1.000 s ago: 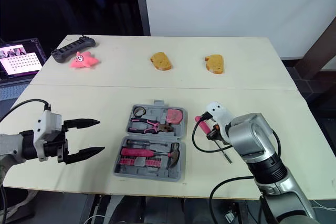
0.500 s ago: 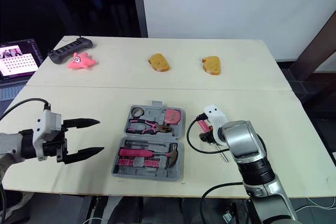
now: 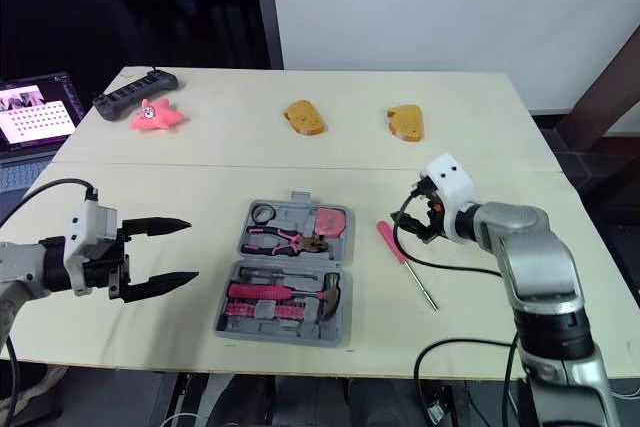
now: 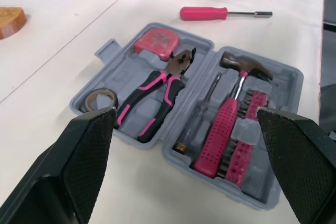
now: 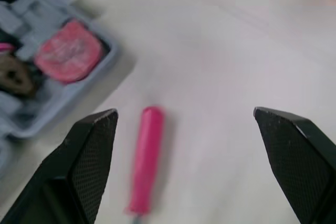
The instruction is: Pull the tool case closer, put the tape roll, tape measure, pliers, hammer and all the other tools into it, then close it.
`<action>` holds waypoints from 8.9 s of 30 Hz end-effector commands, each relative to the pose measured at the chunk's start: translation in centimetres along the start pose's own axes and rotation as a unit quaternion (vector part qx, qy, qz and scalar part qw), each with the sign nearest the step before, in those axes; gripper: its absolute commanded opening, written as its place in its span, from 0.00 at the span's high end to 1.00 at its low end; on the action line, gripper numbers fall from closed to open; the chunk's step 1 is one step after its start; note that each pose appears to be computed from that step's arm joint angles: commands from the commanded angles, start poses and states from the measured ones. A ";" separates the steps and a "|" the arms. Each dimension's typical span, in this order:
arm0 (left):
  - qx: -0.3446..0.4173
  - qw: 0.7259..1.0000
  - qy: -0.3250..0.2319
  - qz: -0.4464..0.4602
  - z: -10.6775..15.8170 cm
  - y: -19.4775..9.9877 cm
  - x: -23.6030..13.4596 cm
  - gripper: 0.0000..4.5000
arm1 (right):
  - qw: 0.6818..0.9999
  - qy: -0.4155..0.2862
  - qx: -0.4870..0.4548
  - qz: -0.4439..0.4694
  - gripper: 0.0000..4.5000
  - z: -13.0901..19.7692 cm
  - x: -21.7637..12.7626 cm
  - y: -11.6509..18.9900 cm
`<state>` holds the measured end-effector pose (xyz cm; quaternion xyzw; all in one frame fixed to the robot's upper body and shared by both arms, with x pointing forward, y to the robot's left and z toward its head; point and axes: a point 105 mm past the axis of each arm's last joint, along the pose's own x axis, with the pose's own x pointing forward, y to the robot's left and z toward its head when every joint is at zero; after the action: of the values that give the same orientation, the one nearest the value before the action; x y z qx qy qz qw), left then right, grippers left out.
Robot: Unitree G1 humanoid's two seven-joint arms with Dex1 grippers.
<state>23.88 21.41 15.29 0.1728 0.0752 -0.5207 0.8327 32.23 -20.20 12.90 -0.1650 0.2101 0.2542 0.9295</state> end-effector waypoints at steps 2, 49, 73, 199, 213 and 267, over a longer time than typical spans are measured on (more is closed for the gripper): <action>0.011 1.000 -0.013 -0.002 0.8 0.2 -0.2 0.00 | 1.000 -0.006 0.010 0.022 0.01 -1.7 -0.4 1.2; -0.007 0.999 0.031 0.006 -1.2 -1.1 -2.7 0.00 | 0.910 0.097 -0.282 0.289 0.91 4.7 -1.3 11.0; -0.022 0.996 0.067 -0.061 -1.7 -4.5 -3.6 0.00 | 0.859 0.189 -0.262 0.397 0.91 3.2 1.3 23.7; 0.032 0.992 0.077 -0.100 -10.4 3.5 8.8 1.00 | 0.892 -0.032 -0.309 0.328 1.00 -3.0 6.3 11.3; -0.006 0.992 0.060 -0.115 -10.0 2.6 9.4 1.00 | 0.893 -0.035 -0.311 0.323 1.00 -2.0 6.7 11.9; -0.077 0.990 -0.017 -0.120 -4.4 -1.6 3.2 1.00 | 0.960 -0.007 0.026 0.280 0.28 -2.7 0.6 6.0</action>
<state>24.65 20.50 8.59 0.0904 0.1341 -0.5993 0.7840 28.69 -16.94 7.64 -0.1364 0.2568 0.4964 0.8180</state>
